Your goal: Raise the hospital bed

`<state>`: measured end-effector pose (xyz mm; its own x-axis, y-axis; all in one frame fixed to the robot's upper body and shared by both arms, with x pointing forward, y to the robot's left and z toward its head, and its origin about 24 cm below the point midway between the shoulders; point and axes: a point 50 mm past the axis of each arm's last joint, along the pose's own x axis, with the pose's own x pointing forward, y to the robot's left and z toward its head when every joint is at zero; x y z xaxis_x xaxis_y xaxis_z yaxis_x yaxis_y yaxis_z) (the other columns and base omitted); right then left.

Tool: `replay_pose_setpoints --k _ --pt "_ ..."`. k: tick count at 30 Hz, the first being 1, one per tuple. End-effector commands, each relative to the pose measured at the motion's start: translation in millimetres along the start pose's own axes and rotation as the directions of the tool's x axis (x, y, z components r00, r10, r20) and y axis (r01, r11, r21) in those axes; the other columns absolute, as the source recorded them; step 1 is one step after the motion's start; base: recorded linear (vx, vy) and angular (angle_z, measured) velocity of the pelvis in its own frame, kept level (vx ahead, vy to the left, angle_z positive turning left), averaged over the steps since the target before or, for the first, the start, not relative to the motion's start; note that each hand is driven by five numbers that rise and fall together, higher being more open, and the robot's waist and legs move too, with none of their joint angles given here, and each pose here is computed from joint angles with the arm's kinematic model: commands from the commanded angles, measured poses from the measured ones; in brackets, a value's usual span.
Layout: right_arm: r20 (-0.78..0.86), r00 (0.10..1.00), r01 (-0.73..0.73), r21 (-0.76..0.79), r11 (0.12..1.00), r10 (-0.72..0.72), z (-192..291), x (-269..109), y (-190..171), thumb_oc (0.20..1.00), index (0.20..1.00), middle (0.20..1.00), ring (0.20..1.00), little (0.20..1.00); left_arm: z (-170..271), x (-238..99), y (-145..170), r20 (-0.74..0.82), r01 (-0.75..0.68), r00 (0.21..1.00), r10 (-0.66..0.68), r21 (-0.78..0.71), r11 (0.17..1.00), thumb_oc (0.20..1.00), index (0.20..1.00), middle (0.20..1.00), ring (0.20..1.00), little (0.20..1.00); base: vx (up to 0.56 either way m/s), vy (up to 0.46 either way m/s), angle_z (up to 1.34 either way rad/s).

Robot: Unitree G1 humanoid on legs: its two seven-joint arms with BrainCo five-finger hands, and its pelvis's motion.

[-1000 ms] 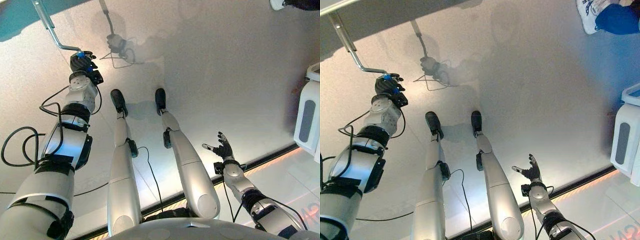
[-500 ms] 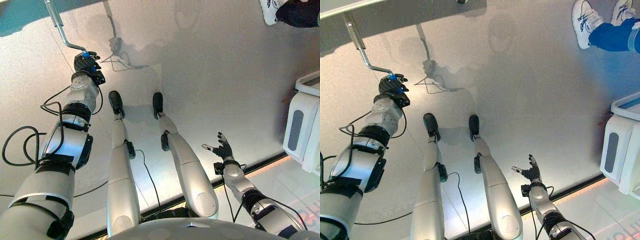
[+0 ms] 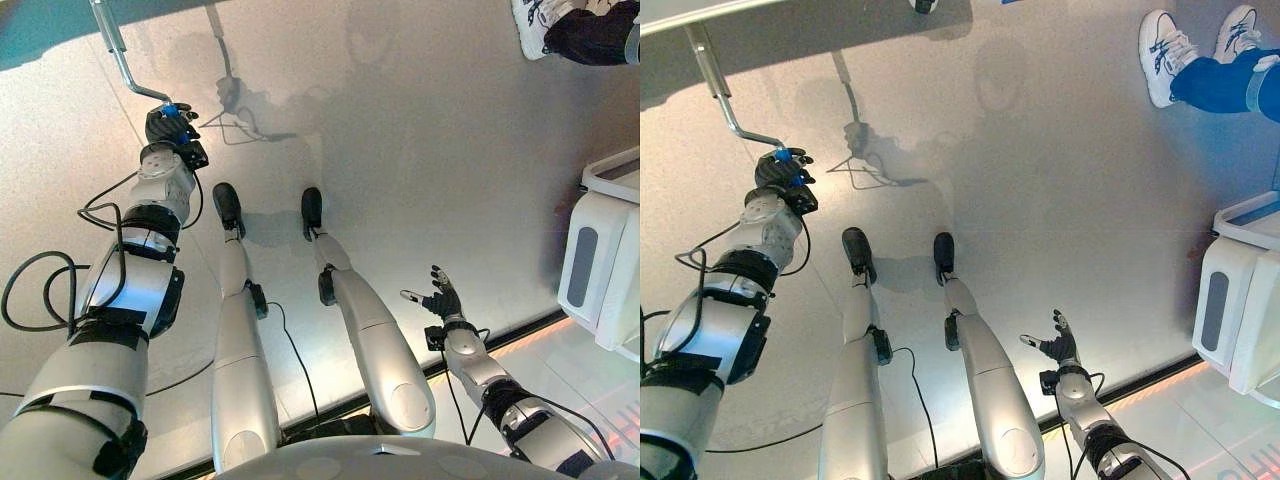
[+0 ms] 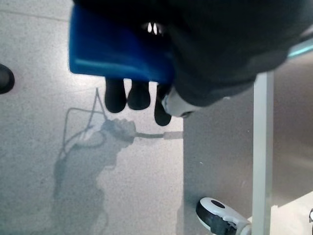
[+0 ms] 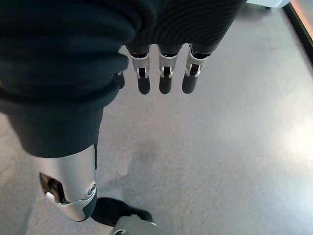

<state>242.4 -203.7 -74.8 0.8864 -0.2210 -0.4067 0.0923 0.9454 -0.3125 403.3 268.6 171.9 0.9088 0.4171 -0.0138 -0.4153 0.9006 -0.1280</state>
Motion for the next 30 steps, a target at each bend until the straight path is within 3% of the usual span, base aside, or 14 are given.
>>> replay_pose_setpoints --k 1,17,25,30 --pt "-0.077 0.997 0.030 0.052 0.998 -0.026 -22 -12 -2 1.000 1.000 1.000 1.000 1.000 42 2 85 0.141 -0.263 0.951 0.276 -0.104 0.959 0.200 0.200 0.200 0.200 0.200 0.00 0.000 0.00" --pt "-0.075 0.997 0.019 0.048 0.999 -0.015 -24 -14 -2 1.000 1.000 1.000 1.000 1.000 52 2 83 0.180 -0.264 0.947 0.267 -0.036 0.964 0.200 0.200 0.200 0.200 0.200 0.00 0.000 0.00" --pt "-0.086 0.996 0.030 0.037 0.999 -0.027 -27 -14 -5 1.000 1.000 1.000 1.000 1.000 41 3 68 0.171 -0.234 0.961 0.217 0.083 0.969 0.200 0.200 0.200 0.200 0.200 0.00 0.000 0.00" --pt "-0.073 0.996 0.053 0.027 0.998 -0.051 -25 -14 -9 1.000 1.000 1.000 1.000 1.000 26 3 43 0.138 -0.166 0.979 0.150 0.114 0.980 0.200 0.200 0.200 0.200 0.200 -0.02 0.011 -0.10"
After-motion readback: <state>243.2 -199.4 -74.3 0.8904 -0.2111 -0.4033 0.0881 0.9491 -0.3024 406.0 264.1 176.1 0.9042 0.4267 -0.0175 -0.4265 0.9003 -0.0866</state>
